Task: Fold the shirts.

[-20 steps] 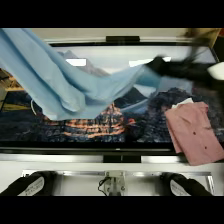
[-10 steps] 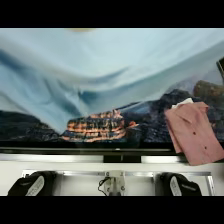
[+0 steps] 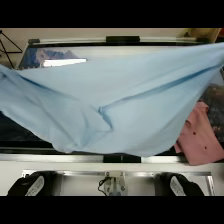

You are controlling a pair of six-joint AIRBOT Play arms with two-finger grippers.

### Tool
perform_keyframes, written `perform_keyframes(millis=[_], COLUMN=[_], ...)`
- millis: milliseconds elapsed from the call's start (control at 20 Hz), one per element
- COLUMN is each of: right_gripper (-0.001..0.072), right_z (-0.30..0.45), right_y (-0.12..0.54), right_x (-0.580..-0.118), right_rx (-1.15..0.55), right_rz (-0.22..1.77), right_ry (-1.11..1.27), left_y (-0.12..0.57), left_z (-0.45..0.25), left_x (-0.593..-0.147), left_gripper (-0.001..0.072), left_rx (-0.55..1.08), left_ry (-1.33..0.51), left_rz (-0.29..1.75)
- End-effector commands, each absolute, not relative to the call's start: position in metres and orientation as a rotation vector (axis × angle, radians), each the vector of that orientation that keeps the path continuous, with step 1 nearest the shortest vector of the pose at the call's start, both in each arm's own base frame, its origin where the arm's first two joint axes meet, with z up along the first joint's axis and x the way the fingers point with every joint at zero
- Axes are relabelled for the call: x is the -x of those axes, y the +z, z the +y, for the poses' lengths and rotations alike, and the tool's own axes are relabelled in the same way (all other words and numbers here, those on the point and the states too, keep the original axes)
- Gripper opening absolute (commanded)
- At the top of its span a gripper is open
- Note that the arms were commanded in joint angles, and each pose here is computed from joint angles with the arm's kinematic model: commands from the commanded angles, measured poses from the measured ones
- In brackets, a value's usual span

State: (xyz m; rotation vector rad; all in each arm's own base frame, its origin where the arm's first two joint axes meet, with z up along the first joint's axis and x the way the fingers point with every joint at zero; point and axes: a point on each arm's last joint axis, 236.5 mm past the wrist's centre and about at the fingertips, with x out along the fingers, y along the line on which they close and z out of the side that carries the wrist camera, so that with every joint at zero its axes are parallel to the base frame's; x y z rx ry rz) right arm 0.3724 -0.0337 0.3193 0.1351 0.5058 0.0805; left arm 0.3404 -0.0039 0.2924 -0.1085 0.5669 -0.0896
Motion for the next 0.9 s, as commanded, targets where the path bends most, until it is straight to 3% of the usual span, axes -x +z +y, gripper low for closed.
perform_keyframes(millis=[0, 350, 500, 700, 750, 800, 850], right_gripper=[0.0047, 0.0047, 0.0047, 0.0048, 0.0117, 0.0374, 0.0570], right_z=[-0.027, 0.056, 0.078, 0.107, 0.111, 0.116, 0.117], right_y=[0.239, 0.110, 0.080, 0.015, 0.005, 0.003, 0.009], right_x=[-0.446, -0.574, -0.592, -0.575, -0.570, -0.566, -0.563], right_rx=[-0.311, -0.466, -0.478, -0.530, -0.546, -0.555, -0.566], right_rz=[0.661, 0.696, 0.693, 0.896, 0.938, 0.958, 0.963], right_ry=[0.148, 0.183, 0.181, 0.196, 0.197, 0.208, 0.222], left_y=[0.240, 0.138, 0.080, 0.024, 0.017, 0.014, 0.016], left_z=[-0.019, -0.003, -0.003, -0.022, -0.027, -0.030, -0.029], left_x=[-0.400, -0.512, -0.525, -0.519, -0.516, -0.512, -0.509], left_gripper=[0.0029, 0.0029, 0.0029, 0.0032, 0.0069, 0.0198, 0.0457], left_rx=[0.310, 0.610, 0.644, 0.660, 0.662, 0.662, 0.657], left_ry=[-0.145, -0.074, -0.047, -0.070, -0.080, -0.090, -0.100], left_rz=[0.543, 0.575, 0.684, 0.844, 0.873, 0.895, 0.907])
